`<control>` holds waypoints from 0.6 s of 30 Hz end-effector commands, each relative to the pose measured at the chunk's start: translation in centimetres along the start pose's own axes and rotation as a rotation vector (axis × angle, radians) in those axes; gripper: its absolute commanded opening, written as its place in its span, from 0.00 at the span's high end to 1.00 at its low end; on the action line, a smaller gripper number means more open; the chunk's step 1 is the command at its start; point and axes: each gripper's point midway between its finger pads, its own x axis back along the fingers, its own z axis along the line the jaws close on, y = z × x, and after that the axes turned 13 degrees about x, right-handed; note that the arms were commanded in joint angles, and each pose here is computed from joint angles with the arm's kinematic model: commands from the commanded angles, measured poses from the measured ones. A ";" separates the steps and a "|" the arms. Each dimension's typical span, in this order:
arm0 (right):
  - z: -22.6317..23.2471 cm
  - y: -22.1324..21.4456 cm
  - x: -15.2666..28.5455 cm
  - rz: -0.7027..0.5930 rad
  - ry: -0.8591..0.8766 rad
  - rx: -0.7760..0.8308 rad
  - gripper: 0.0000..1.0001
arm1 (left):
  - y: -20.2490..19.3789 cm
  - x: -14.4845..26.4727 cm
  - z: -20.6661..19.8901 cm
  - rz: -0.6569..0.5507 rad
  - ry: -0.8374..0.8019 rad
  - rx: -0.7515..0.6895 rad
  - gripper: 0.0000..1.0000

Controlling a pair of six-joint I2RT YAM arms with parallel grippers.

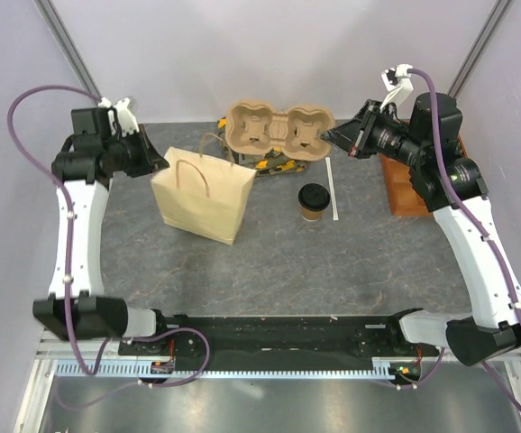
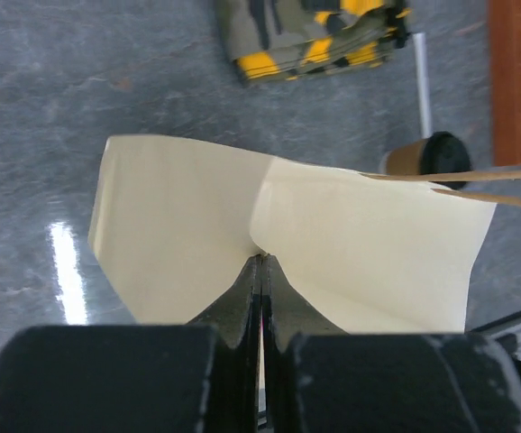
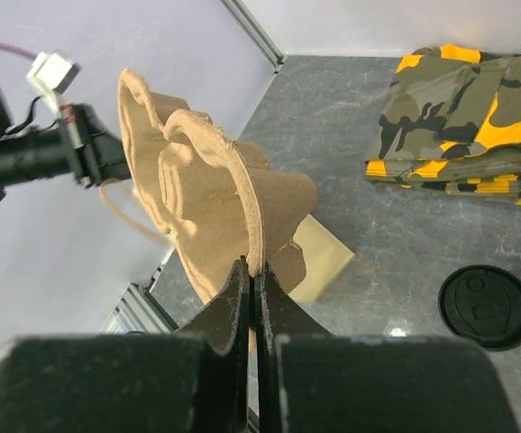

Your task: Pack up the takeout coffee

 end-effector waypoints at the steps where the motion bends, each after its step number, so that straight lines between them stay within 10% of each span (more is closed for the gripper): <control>1: 1.5 1.0 0.7 -0.025 -0.007 0.039 1.00 | -0.6 4.3 -6.0 -0.132 -0.259 0.138 0.98; 8: 2.9 -0.4 1.0 0.032 0.023 0.096 1.00 | -5.0 2.7 -5.0 -0.045 -0.266 0.381 0.98; 18: 5.2 -0.7 2.8 0.037 0.094 0.190 1.00 | -8.7 1.7 -2.8 -0.038 -0.200 0.358 0.98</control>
